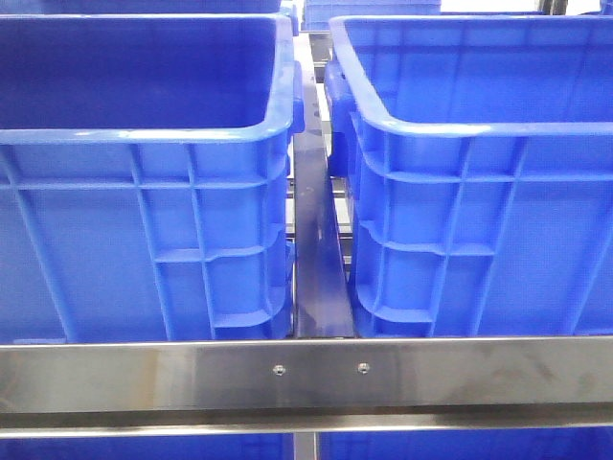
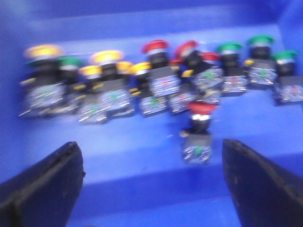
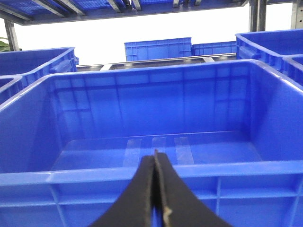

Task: Pick red and yellow buttons and place in box
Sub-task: 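Lower the left gripper and close it on the red-capped button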

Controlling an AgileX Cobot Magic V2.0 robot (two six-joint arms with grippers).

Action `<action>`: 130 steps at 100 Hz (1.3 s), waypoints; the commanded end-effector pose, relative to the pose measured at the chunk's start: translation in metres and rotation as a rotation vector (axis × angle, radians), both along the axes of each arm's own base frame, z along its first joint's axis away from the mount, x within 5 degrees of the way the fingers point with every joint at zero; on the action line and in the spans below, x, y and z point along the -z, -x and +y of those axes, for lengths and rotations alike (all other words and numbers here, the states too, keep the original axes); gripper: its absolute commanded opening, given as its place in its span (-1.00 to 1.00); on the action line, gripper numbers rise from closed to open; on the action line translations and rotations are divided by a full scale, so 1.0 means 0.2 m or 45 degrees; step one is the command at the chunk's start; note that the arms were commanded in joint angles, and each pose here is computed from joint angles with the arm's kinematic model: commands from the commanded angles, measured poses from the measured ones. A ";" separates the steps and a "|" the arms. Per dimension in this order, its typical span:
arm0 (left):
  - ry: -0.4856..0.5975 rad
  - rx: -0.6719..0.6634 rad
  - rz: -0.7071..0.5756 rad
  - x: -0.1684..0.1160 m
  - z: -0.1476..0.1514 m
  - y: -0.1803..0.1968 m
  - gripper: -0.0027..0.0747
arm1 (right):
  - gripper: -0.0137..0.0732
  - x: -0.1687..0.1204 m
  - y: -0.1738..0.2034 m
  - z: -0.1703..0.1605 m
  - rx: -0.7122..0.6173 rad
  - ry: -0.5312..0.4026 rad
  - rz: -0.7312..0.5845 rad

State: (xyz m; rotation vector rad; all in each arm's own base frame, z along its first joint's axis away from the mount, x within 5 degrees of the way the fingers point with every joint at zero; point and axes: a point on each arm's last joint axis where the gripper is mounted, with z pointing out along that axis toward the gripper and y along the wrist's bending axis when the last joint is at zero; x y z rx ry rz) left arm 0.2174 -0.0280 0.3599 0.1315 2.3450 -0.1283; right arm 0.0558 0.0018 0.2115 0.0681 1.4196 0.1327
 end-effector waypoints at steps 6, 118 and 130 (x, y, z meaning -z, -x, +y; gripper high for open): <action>0.033 0.052 -0.061 -0.06 -0.08 -0.18 0.48 | -0.84 -0.05 0.02 0.00 0.000 0.005 -0.136; 0.106 -0.043 0.050 0.15 -0.17 -0.73 0.21 | -0.84 -0.05 0.02 0.00 0.000 0.005 -0.136; 0.100 -0.044 0.083 0.20 -0.17 -0.75 0.21 | -0.84 -0.05 0.02 0.00 0.000 0.005 -0.136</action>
